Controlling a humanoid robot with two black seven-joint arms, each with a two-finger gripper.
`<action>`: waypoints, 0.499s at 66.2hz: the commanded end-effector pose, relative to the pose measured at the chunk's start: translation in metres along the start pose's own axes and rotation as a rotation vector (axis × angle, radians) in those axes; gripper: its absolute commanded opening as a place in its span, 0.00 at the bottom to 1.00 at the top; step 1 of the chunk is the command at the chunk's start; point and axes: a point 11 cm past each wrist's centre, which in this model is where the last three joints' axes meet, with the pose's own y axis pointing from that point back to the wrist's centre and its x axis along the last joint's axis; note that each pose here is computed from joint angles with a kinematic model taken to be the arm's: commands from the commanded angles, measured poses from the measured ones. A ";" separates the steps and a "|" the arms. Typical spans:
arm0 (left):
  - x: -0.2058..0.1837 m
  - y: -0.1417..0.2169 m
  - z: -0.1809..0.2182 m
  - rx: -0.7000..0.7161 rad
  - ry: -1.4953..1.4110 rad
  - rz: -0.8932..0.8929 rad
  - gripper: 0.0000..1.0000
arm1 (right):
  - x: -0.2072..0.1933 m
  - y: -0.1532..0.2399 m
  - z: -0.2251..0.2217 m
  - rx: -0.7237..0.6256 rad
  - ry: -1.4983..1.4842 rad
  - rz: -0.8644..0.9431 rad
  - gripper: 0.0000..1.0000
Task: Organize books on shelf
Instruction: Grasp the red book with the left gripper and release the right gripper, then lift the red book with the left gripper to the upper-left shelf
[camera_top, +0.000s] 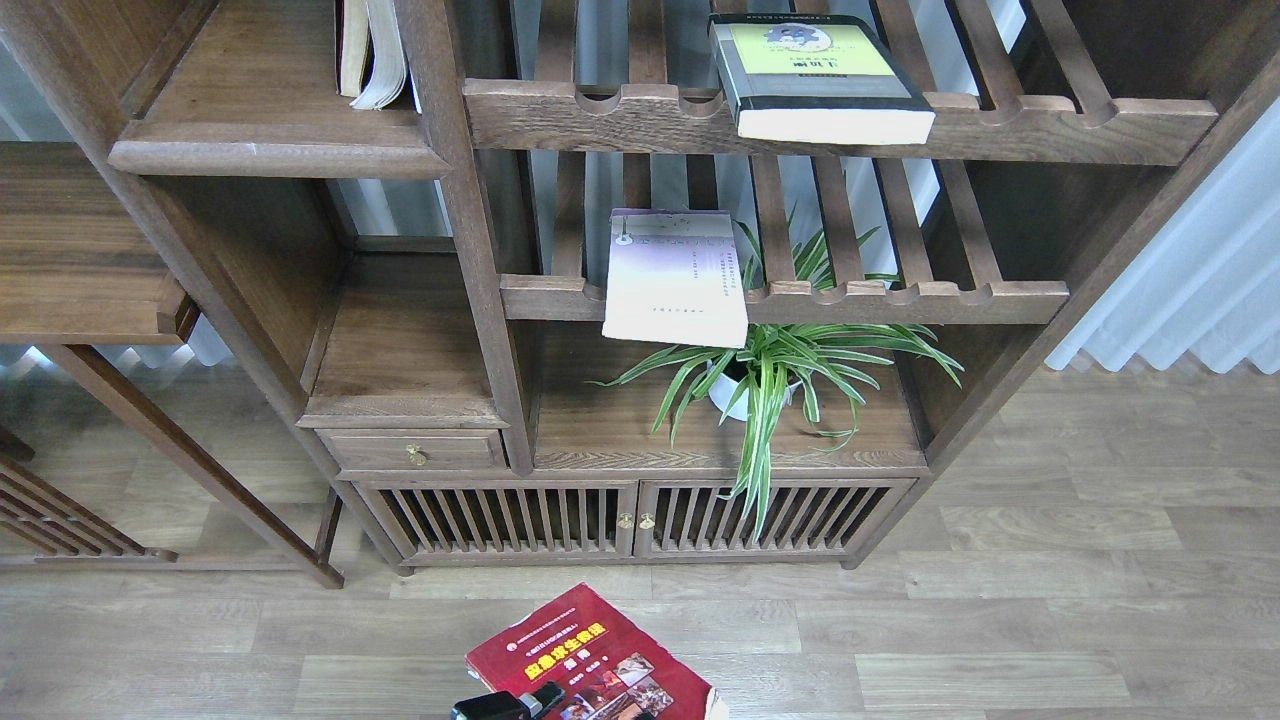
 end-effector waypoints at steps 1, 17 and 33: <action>-0.001 0.003 0.003 0.013 -0.007 0.005 0.03 | 0.003 0.001 0.013 -0.048 0.019 0.010 0.17; -0.005 0.015 0.019 -0.012 -0.035 0.014 0.03 | 0.001 -0.005 0.007 -0.053 0.072 0.002 1.00; -0.043 0.064 0.066 -0.078 -0.169 0.019 0.03 | 0.004 -0.008 -0.004 -0.045 0.102 0.016 1.00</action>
